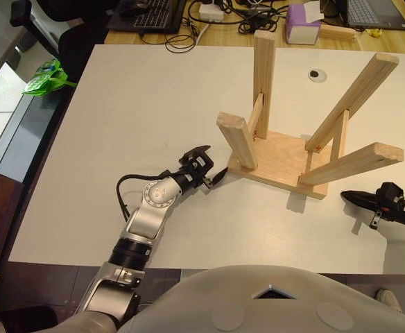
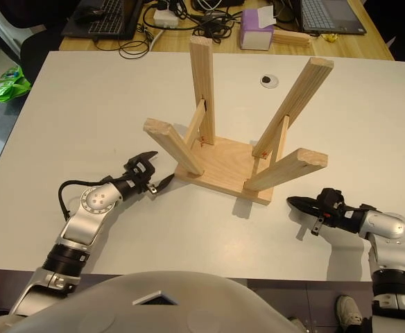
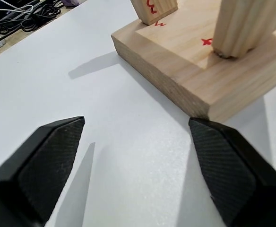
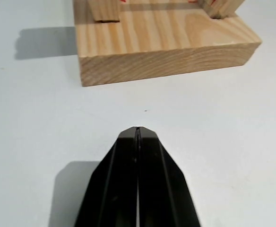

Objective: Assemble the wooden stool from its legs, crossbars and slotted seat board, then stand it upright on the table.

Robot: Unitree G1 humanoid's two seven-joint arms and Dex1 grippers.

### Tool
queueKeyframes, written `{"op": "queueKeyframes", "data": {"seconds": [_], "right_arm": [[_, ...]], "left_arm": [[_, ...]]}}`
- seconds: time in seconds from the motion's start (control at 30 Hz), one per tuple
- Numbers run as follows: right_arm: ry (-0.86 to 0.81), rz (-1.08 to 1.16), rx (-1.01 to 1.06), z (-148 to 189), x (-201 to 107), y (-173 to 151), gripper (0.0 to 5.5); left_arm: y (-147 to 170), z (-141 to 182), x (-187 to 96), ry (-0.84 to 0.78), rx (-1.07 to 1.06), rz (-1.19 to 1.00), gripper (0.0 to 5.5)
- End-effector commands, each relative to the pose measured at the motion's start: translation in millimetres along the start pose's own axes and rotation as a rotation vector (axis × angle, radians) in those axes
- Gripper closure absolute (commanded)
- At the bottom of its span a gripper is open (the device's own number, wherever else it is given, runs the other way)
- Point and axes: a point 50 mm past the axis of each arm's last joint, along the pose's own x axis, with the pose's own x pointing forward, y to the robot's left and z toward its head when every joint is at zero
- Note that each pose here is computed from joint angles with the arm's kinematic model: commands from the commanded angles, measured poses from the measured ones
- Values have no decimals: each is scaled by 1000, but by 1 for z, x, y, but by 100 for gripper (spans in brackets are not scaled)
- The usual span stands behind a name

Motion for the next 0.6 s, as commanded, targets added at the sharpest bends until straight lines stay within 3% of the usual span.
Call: {"op": "queueKeyframes", "data": {"seconds": [0.03,0.3,0.6], "right_arm": [[40,-53,-6,-2,-1,-16,550],[0,-4,21,-1,19,-6,550],[-17,40,28,9,10,-6,550]], "left_arm": [[-24,-12,-1,84,-113,-67,202],[-20,0,9,90,-237,44,336],[-23,-9,-5,150,-212,-12,474]]}}
